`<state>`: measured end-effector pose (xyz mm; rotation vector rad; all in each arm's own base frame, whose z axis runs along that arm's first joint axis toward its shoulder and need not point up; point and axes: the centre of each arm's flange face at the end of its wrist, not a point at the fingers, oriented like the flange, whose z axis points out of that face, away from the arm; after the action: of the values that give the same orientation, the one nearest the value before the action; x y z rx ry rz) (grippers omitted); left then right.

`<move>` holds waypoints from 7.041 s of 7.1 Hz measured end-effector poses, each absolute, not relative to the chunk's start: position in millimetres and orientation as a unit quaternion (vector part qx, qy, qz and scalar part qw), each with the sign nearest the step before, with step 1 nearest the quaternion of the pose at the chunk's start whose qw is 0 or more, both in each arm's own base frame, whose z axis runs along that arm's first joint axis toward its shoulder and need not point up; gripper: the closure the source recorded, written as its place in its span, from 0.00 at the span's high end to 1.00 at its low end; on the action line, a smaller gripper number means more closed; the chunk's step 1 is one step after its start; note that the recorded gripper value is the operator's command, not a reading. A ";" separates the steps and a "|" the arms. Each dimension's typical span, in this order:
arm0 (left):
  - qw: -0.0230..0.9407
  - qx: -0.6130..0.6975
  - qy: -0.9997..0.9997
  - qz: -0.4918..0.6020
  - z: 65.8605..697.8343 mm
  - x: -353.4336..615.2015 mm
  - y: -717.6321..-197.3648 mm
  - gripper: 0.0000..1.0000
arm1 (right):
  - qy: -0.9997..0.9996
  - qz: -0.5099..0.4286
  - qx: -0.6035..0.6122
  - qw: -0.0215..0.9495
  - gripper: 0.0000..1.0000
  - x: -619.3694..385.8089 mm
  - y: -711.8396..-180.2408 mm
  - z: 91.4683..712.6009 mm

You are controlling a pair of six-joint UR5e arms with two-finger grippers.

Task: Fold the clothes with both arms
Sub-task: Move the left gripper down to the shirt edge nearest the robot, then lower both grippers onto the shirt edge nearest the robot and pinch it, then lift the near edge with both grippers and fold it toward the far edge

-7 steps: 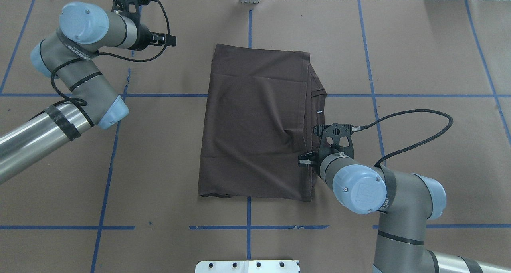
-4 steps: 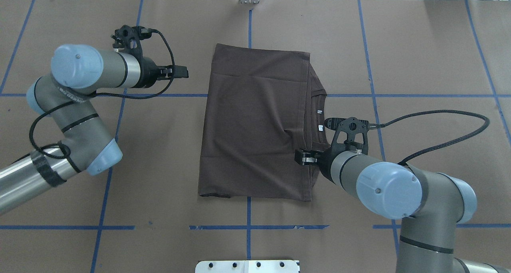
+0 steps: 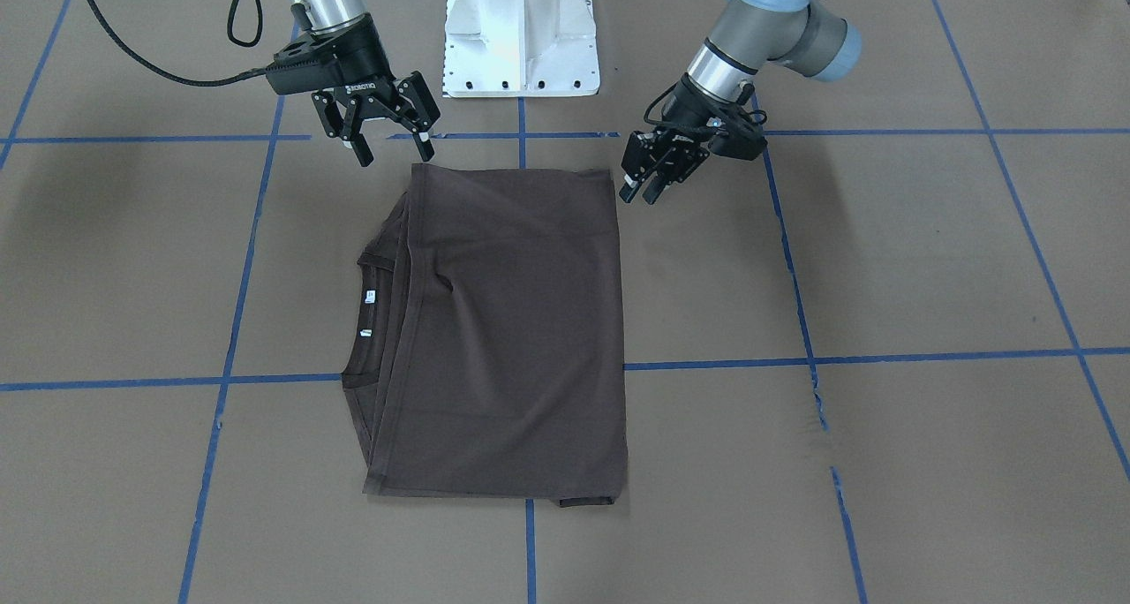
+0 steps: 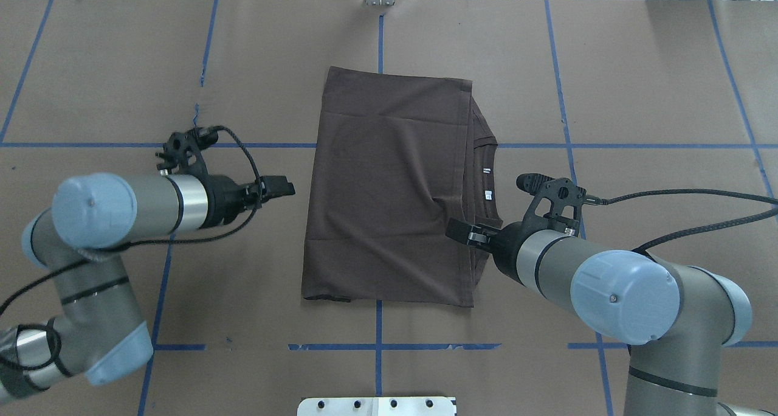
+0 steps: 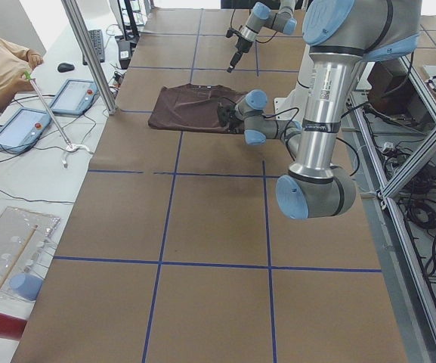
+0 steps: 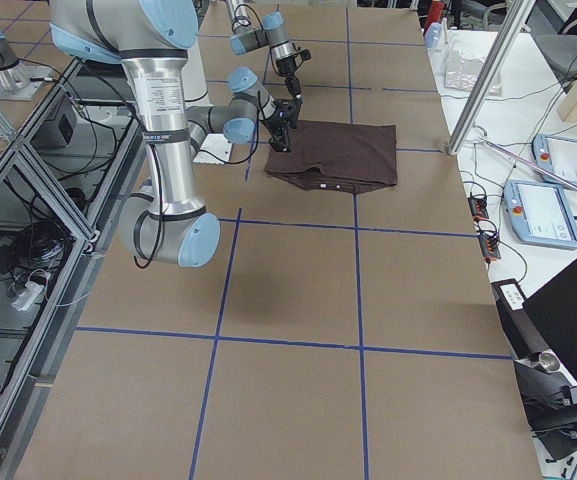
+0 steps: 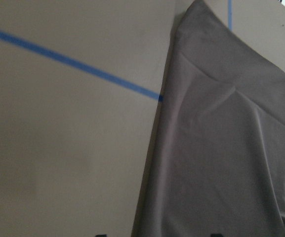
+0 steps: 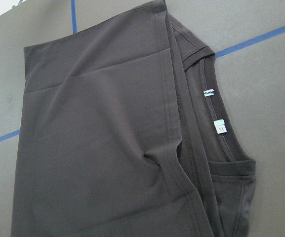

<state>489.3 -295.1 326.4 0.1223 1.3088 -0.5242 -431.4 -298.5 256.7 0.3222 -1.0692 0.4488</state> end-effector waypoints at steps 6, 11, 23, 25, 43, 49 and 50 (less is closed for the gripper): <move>0.758 0.038 0.597 -0.259 328.1 542.4 -250.7 0.52 | -0.504 0.212 0.152 0.823 1.00 -433.3 -298.7 255.9; 0.758 0.037 0.597 -0.259 326.0 548.5 -251.5 0.00 | -0.495 0.214 0.152 0.828 0.98 -439.1 -300.9 264.7; 0.743 0.035 0.618 -0.256 297.2 549.8 -251.6 0.00 | -0.371 0.283 0.103 0.879 0.67 -536.4 -247.9 305.3; 0.743 0.034 0.617 -0.256 298.1 549.7 -251.5 0.00 | -0.365 0.281 0.104 0.881 0.66 -540.8 -246.5 311.0; 0.749 0.012 0.613 -0.252 179.4 416.4 -225.5 0.00 | -0.439 0.269 0.090 0.852 0.00 -445.8 -209.8 183.4; 0.806 0.107 0.531 -0.239 172.1 442.0 -332.6 0.00 | -0.386 0.326 0.115 0.855 0.00 -473.8 -320.0 183.6; 0.810 0.125 0.521 -0.239 187.7 450.7 -369.2 0.00 | -0.381 0.337 0.119 0.852 0.00 -486.7 -351.8 194.6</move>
<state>450.7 -369.2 187.7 0.2675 1.1141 -0.5109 -486.7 -351.8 194.6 0.2513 -0.8025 0.7096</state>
